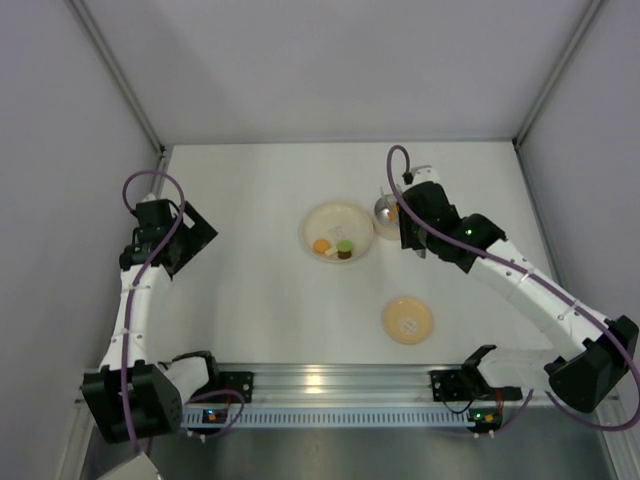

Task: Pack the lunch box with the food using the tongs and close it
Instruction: Place the fake food in the packing box, then pick up the fake food from the plate.

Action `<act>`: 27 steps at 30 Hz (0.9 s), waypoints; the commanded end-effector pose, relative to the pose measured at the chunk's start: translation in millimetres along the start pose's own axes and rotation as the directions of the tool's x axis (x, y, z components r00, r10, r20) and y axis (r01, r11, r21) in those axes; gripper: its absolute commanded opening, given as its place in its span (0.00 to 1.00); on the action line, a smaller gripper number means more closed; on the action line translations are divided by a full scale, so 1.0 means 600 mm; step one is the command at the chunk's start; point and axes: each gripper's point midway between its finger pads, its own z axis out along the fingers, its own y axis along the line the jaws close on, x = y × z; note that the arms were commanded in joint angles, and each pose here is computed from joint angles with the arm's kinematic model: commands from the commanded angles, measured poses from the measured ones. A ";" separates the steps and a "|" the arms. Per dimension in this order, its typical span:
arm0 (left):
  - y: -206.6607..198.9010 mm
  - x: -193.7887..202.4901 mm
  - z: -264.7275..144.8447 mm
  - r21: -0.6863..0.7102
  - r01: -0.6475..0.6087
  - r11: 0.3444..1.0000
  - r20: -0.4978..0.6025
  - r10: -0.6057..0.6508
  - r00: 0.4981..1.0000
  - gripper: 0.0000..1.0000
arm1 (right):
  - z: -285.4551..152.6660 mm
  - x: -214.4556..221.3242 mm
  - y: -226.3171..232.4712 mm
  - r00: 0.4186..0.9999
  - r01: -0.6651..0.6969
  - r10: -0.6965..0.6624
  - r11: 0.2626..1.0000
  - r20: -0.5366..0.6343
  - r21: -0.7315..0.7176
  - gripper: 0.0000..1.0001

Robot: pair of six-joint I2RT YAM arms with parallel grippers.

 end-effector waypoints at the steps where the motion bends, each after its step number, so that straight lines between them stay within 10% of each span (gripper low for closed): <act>1: -0.007 -0.012 -0.001 0.023 -0.013 1.000 0.040 0.012 0.999 0.98 | -0.013 -0.016 -0.015 0.999 -0.010 0.009 1.000 0.037 0.016 0.39; 27: -0.008 -0.011 -0.001 0.025 -0.014 1.000 0.037 0.013 0.999 0.98 | -0.044 0.073 0.141 0.988 0.108 -0.136 0.950 -0.075 -0.292 0.37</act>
